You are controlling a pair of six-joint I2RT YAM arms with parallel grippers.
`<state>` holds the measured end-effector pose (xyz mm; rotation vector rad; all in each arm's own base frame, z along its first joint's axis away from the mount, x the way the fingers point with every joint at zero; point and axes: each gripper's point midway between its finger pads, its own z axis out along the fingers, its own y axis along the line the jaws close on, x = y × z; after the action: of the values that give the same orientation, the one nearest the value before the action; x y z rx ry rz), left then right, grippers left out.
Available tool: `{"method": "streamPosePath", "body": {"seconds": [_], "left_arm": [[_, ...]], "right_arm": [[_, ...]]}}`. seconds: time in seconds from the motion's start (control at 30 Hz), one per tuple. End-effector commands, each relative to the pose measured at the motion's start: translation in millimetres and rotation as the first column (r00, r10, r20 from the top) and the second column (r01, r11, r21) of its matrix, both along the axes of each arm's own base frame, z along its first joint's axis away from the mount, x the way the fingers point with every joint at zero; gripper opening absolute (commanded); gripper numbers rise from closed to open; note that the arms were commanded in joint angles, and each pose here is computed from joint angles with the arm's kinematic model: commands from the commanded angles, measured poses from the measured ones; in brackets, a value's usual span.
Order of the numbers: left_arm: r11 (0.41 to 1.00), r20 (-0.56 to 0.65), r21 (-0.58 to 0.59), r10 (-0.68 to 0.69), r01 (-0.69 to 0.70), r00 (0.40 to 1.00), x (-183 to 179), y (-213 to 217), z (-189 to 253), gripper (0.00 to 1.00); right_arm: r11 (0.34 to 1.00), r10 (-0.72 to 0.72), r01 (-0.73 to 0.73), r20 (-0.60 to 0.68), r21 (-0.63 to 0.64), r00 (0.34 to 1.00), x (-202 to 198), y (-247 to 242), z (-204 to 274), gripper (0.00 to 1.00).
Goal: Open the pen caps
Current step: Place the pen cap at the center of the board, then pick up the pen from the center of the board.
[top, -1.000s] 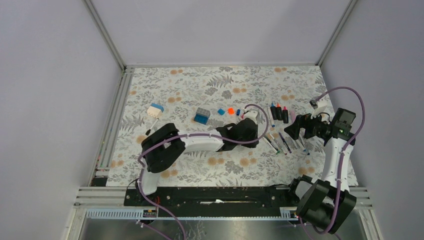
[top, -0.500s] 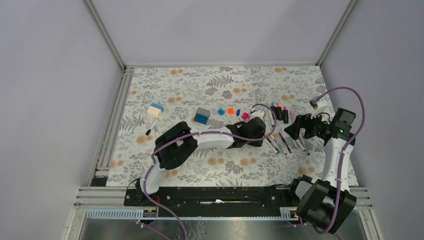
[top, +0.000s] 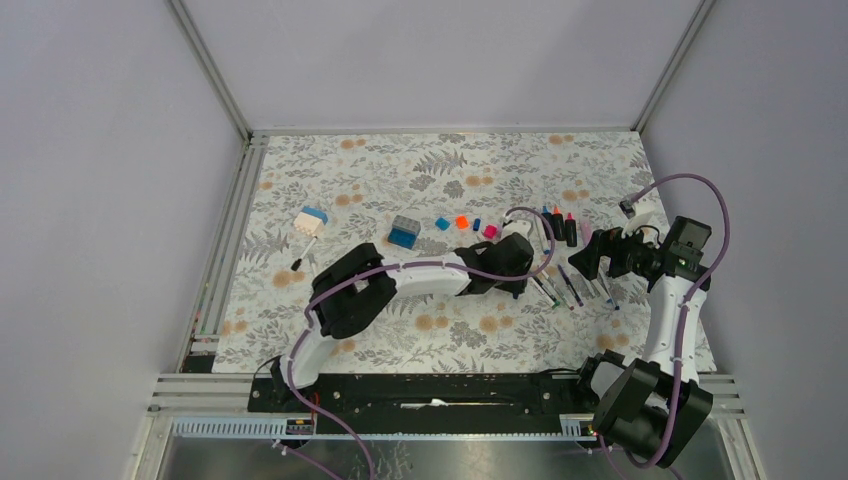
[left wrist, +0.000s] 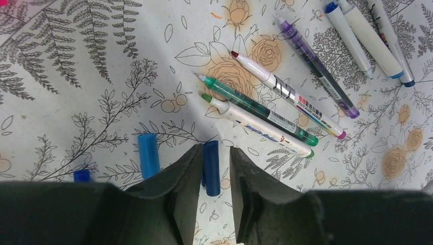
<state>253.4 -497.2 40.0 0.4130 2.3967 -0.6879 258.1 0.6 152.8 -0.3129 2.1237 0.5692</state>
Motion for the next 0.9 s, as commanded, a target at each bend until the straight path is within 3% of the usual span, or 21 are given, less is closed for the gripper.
{"method": "streamPosePath", "body": {"seconds": [0.0, 0.23, 0.33, 0.63, 0.73, 0.87], "left_arm": [[0.992, 0.138, -0.128, 0.024, -0.007, 0.99, 16.8, -5.4, 79.8, 0.33], [0.987, 0.301, -0.144, 0.107, -0.066, 0.948, 20.1, 50.2, 133.8, 0.41], [0.981, 0.377, -0.151, 0.171, -0.122, 0.91, 19.6, 89.1, 156.0, 0.5], [0.926, 0.454, -0.031, 0.348, -0.375, 0.82, 3.6, 238.8, 129.6, 0.92], [0.886, 0.431, -0.063, 0.44, -0.46, 0.788, 4.9, 287.6, 120.3, 0.99], [0.806, 0.42, -0.137, 0.574, -0.576, 0.703, 15.0, 350.8, 118.4, 0.99]], "right_arm": [[1.0, 0.001, -0.001, 0.022, -0.014, 1.0, 1.3, -1.1, 2.1, 1.0], [1.0, 0.018, -0.017, 0.041, -0.017, 0.999, -0.4, 1.6, 3.4, 1.0], [1.0, 0.029, -0.028, 0.049, -0.014, 0.998, -1.3, 3.6, 3.7, 1.0], [0.999, 0.035, -0.035, 0.041, -0.01, 0.999, -1.7, 4.1, -0.8, 1.0], [0.999, 0.033, -0.033, 0.039, -0.01, 0.999, -1.2, 3.6, -2.4, 1.0], [0.999, 0.034, -0.034, 0.036, -0.005, 0.999, -0.7, 3.8, -3.8, 1.0]]}}
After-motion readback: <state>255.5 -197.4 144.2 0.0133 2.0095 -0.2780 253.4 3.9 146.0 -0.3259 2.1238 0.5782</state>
